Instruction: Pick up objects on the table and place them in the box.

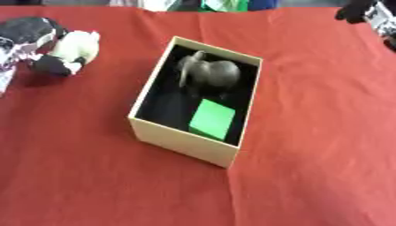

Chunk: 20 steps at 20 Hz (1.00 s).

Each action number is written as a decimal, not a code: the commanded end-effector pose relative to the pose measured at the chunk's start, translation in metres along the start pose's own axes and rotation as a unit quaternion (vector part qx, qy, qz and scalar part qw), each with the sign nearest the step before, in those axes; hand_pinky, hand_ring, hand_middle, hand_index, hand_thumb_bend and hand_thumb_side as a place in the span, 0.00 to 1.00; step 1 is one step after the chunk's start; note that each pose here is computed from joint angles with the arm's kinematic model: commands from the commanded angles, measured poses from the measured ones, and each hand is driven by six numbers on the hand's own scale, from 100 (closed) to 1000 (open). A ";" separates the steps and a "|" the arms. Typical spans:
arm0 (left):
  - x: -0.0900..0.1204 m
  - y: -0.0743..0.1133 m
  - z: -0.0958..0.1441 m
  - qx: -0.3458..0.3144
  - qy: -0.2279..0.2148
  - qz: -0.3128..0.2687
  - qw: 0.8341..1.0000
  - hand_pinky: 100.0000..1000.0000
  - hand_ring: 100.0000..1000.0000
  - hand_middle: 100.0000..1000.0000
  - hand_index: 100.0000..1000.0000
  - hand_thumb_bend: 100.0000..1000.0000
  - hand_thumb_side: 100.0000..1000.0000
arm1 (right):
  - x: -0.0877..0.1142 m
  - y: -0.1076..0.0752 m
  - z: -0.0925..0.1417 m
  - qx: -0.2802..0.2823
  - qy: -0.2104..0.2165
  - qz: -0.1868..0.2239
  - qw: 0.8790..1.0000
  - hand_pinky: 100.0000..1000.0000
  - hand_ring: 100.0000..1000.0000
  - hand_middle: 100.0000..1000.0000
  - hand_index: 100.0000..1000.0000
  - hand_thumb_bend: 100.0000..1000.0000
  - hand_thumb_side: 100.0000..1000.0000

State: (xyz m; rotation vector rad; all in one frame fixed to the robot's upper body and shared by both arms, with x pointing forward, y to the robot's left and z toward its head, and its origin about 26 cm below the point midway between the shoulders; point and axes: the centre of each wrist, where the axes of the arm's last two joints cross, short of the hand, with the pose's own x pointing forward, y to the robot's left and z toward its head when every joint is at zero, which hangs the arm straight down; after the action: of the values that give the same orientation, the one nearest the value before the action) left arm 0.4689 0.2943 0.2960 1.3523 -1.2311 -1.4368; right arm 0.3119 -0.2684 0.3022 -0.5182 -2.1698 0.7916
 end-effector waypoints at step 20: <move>0.003 0.023 0.009 0.157 0.040 -0.010 0.987 0.01 0.38 0.37 0.43 0.00 0.09 | 0.003 -0.004 0.004 -0.001 -0.005 -0.001 1.000 0.80 0.76 0.56 1.00 0.00 0.79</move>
State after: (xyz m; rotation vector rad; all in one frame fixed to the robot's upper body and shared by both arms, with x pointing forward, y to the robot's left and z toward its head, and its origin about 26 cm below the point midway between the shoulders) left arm 0.4644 0.2825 0.2976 1.5424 -1.4121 -1.2495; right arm 0.3123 -0.2691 0.2965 -0.4951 -2.1531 0.7878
